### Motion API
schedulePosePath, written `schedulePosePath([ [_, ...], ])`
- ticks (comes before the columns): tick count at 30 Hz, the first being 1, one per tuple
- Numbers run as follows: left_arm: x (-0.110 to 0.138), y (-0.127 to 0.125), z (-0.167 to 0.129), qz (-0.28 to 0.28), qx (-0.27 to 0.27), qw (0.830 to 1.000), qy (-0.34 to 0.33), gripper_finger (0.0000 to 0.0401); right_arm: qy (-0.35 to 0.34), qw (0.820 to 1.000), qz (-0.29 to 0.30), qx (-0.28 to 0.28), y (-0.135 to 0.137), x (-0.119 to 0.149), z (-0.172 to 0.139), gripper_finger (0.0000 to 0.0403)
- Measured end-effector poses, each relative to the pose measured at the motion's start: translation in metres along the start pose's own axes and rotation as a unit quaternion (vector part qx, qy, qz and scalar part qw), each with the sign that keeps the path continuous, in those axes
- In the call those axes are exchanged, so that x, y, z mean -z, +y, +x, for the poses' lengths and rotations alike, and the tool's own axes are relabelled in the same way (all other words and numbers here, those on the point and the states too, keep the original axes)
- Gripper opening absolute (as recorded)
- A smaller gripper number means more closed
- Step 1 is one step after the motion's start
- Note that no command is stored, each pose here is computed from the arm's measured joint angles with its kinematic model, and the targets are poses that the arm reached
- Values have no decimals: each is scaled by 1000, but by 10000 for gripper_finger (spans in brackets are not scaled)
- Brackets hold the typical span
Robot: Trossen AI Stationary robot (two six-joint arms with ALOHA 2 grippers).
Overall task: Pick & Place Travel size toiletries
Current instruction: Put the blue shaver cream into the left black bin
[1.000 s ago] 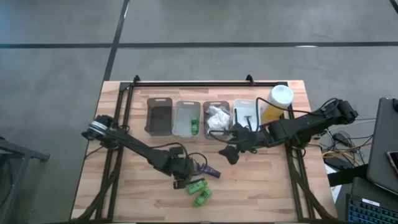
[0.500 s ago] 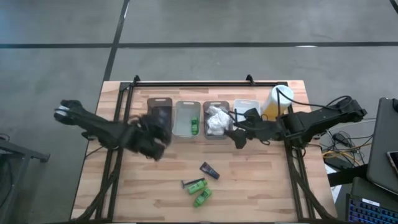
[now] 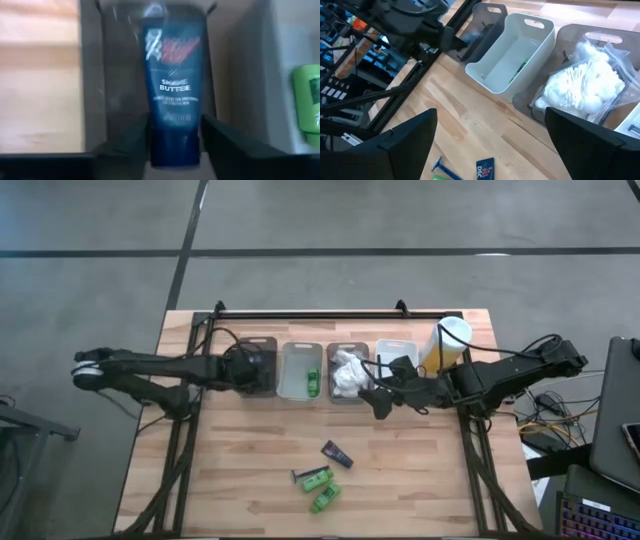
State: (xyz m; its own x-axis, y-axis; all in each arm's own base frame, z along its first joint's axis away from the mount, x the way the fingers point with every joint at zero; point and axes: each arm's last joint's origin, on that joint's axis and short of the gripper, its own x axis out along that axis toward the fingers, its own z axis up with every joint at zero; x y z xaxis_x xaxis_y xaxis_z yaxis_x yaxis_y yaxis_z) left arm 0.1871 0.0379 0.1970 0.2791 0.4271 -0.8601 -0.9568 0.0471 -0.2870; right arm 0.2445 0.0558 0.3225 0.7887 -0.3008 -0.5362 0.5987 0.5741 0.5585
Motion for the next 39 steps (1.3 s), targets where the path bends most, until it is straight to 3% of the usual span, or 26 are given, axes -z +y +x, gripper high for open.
schedulePosePath([
  [4, 0, -3, 5, -15, 56, 998, 31, 273, 1, 1000, 0, 0, 0, 0, 0, 364],
  [7, -2, -18, -13, 44, 120, 992, 11, 321, 16, 1000, -3, -1, -1, 2, 0, 364],
  [9, -3, -32, -34, 104, 179, 978, -20, 342, 31, 999, -10, 5, -3, 4, 1, 364],
  [11, -1, -49, -60, 192, 252, 947, -55, 354, 43, 999, -18, 6, -5, 5, 1, 363],
  [14, 14, -72, -98, 327, 356, 869, -101, 357, 68, 997, -36, 4, -6, 8, 1, 364],
  [16, 28, -86, -116, 399, 394, 818, -127, 355, 76, 996, -42, 11, -8, 9, 1, 363],
  [17, 36, -91, -119, 428, 392, 802, -137, 353, 78, 996, -44, 14, -9, 9, 1, 364],
  [22, 66, -126, -97, 519, 345, 771, -131, 342, 92, 994, -48, 20, -11, 11, 0, 364],
  [28, 91, -162, -71, 597, 331, 729, -60, 327, 189, 979, -77, -9, -3, 36, -1, 364],
  [33, 114, -185, -50, 709, 337, 616, -59, 311, 202, 974, -94, 33, -3, 61, -5, 364],
  [35, 120, -196, -39, 730, 347, 588, -46, 306, 186, 978, -85, 41, -2, 66, -9, 364],
  [39, 134, -220, -19, 739, 380, 556, -9, 297, 175, 981, -69, 40, -1, 68, -17, 364],
])
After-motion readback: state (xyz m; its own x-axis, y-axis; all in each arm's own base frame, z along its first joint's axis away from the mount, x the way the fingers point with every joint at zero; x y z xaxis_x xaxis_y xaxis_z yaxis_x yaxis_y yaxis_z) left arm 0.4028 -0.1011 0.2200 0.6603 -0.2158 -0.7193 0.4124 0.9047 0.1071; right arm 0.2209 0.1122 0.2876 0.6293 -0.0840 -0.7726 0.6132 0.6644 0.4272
